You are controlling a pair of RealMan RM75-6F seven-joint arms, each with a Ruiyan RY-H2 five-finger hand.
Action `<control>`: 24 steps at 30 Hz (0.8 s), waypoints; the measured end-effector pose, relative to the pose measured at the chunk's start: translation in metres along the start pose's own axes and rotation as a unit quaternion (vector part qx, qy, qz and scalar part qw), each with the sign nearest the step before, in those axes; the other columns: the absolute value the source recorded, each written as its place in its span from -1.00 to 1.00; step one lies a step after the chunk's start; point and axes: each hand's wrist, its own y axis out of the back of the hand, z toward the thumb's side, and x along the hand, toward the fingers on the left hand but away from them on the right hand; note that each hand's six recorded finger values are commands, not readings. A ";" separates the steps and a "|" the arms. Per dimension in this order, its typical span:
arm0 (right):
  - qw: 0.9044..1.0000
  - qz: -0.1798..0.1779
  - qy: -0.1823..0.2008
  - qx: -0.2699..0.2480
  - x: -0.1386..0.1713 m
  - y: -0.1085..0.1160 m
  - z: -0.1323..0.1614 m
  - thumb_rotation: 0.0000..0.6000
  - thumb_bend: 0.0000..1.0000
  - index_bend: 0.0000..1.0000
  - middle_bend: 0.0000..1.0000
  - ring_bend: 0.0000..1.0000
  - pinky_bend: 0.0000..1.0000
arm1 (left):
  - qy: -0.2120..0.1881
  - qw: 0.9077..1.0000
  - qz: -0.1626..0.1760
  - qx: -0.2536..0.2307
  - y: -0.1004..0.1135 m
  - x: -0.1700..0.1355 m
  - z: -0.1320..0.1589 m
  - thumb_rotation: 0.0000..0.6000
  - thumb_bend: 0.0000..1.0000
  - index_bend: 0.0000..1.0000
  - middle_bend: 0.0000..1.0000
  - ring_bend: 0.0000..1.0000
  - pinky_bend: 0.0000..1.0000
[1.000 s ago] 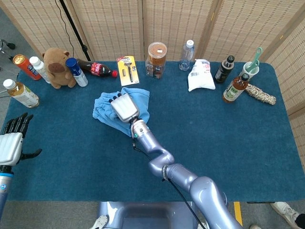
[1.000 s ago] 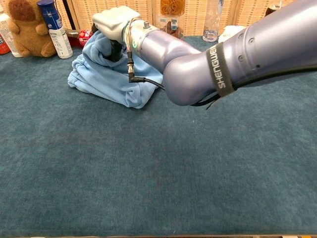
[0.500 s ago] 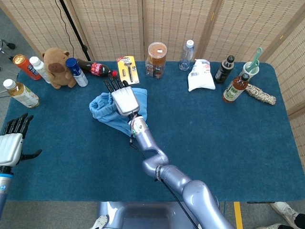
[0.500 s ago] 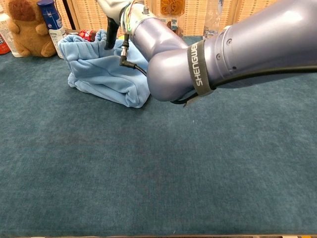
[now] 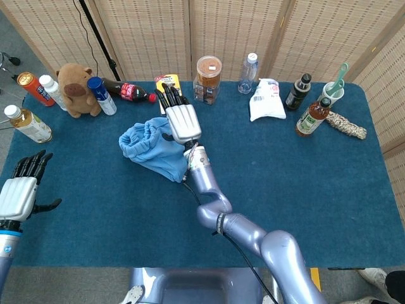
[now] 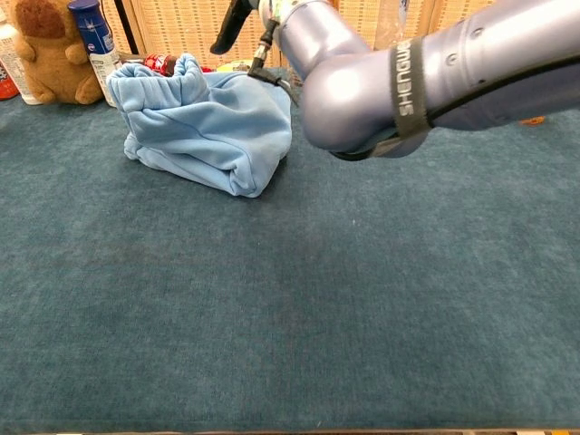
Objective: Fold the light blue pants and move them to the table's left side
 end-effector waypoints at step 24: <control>0.989 0.011 -0.084 0.117 0.208 0.164 -0.233 1.00 -1.00 -1.00 -1.00 -1.00 -0.62 | -0.280 0.958 -0.041 0.049 0.013 0.064 0.163 1.00 -0.70 -1.00 -1.00 -1.00 -1.00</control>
